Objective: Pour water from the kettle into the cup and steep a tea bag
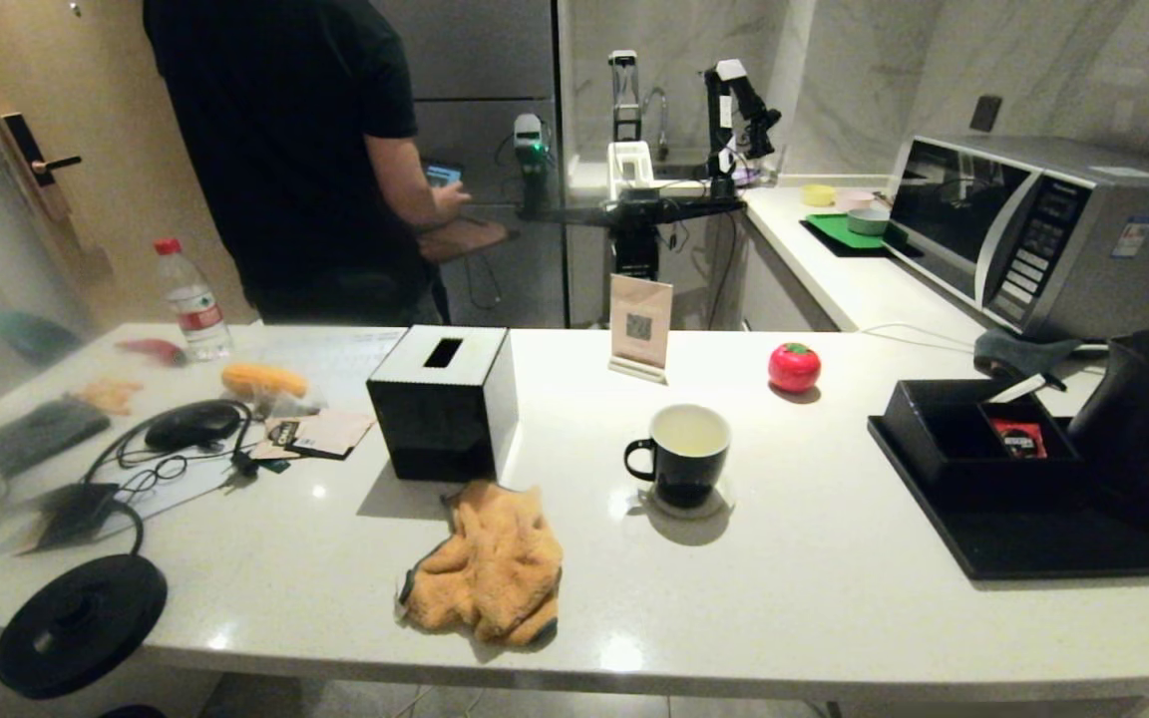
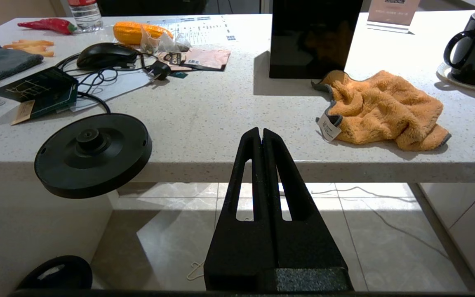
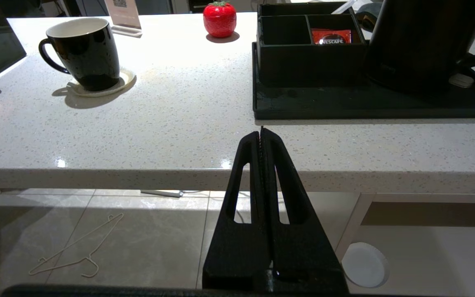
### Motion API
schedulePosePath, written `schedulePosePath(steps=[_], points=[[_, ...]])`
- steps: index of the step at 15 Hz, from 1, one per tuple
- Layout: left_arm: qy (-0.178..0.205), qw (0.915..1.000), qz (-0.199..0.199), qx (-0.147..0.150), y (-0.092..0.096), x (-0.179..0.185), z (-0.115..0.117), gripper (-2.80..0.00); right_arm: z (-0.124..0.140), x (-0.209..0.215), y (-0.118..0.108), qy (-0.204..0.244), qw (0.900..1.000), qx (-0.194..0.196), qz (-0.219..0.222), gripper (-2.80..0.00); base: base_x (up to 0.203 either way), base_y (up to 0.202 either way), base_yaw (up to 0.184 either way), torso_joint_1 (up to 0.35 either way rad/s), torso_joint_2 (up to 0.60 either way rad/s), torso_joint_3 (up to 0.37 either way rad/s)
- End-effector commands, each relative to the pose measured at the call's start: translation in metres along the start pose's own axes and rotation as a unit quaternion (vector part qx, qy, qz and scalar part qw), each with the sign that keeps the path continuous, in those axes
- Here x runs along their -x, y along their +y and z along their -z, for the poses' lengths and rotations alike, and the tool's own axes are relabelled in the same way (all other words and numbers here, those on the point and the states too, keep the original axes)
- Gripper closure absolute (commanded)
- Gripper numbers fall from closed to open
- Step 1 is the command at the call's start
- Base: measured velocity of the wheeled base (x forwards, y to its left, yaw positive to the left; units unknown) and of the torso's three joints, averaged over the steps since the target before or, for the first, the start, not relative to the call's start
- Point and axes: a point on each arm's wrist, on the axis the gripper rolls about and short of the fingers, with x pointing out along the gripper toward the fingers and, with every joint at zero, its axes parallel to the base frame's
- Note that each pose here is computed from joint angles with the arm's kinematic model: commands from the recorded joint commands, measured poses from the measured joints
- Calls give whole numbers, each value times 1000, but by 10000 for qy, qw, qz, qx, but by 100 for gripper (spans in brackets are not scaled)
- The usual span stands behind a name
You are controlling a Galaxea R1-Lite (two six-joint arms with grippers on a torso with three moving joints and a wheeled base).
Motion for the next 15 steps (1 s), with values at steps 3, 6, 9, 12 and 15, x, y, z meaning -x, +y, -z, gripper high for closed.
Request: schedulePosePath(steps=[3,6,9,12,15], points=[[1,10000,-5,7,0,0,0,0,0,0,0,-5,10000,0,0,0,0,0,0,0,0,0],[1,10000,-2,0,0,0,0,0,0,0,0,-5,10000,0,0,0,0,0,0,0,0,0],[1,10000,-5,7,0,0,0,0,0,0,0,-12,10000,0,0,0,0,0,0,0,0,0],[1,10000,0,0,0,0,0,0,0,0,0,-13,10000,0,0,0,0,0,0,0,0,0],[1,10000,-5,0,0,0,0,0,0,0,0,-12,10000,-23,7,0,0,0,0,0,0,0]])
